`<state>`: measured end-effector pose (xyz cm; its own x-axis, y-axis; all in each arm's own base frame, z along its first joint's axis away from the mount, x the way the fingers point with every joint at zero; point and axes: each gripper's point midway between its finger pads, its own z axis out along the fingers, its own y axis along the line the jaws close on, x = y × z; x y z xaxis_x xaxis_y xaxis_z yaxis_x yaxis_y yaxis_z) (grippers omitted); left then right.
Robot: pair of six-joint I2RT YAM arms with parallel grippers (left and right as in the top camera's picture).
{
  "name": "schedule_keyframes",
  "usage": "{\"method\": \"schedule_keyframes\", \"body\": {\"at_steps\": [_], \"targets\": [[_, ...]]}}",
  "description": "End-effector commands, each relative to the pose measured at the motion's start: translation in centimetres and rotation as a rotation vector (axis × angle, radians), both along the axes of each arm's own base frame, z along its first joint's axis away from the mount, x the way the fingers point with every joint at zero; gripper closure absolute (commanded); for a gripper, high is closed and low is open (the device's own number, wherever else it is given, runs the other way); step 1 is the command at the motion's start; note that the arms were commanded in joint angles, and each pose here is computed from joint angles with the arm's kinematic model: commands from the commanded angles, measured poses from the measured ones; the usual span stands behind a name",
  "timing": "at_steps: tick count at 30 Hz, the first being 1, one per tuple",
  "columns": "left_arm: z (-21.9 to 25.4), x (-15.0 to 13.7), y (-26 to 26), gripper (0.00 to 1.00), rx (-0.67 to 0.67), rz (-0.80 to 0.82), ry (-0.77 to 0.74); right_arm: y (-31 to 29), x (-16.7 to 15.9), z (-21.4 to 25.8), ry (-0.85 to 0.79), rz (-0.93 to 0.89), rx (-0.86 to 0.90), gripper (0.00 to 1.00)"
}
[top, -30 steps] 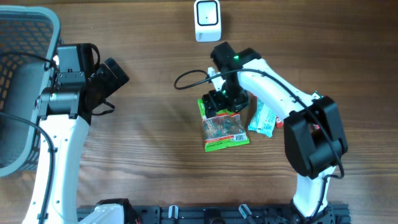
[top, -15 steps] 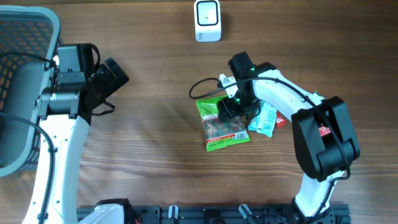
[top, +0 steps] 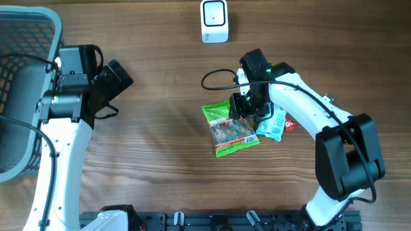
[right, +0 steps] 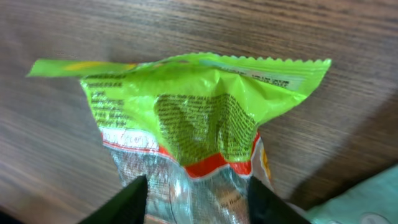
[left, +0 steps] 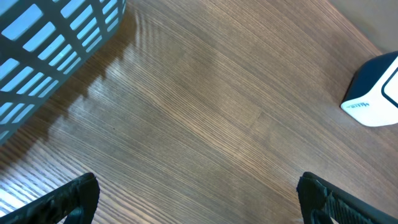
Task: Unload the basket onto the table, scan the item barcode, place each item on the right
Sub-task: 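Lower the right gripper onto the candy bag's top edge and grasp it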
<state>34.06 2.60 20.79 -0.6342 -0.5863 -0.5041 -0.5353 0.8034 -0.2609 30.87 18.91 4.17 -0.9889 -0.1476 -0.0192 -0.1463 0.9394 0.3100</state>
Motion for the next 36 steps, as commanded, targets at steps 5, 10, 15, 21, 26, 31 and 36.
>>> {"method": "schedule_keyframes", "body": {"at_steps": [5, 10, 15, 21, 26, 31, 36], "targets": [[0.2, 0.2, 0.5, 0.00, 0.020, 0.009, -0.004, -2.6, -0.2, -1.2, -0.029, -0.021, -0.154, 0.81], [0.2, 0.2, 0.5, 0.00, 0.020, 0.009, -0.004, -1.7, -0.2, -0.8, -0.009, 0.006, -0.046, 0.96], [0.2, 0.2, 0.5, 0.00, 0.020, 0.009, -0.004, -0.9, -0.8, -0.2, -0.009, 0.096, 0.018, 0.96], [0.2, 0.2, 0.5, 0.00, 0.020, 0.009, -0.004, -0.9, 0.4, 2.9, -0.170, 0.227, 0.041, 0.69], [0.2, 0.2, 0.5, 0.00, 0.020, 0.009, -0.004, -2.0, 1.8, 2.6, -0.237, 0.249, -0.047, 0.53], [0.2, 0.2, 0.5, 0.00, 0.020, 0.009, -0.004, -3.2, 3.4, 1.2, -0.285, 0.276, -0.144, 0.63], [0.2, 0.2, 0.5, 0.00, 0.020, 0.009, -0.004, -2.3, 3.5, -2.2, -0.221, 0.279, -0.107, 0.30]]}}
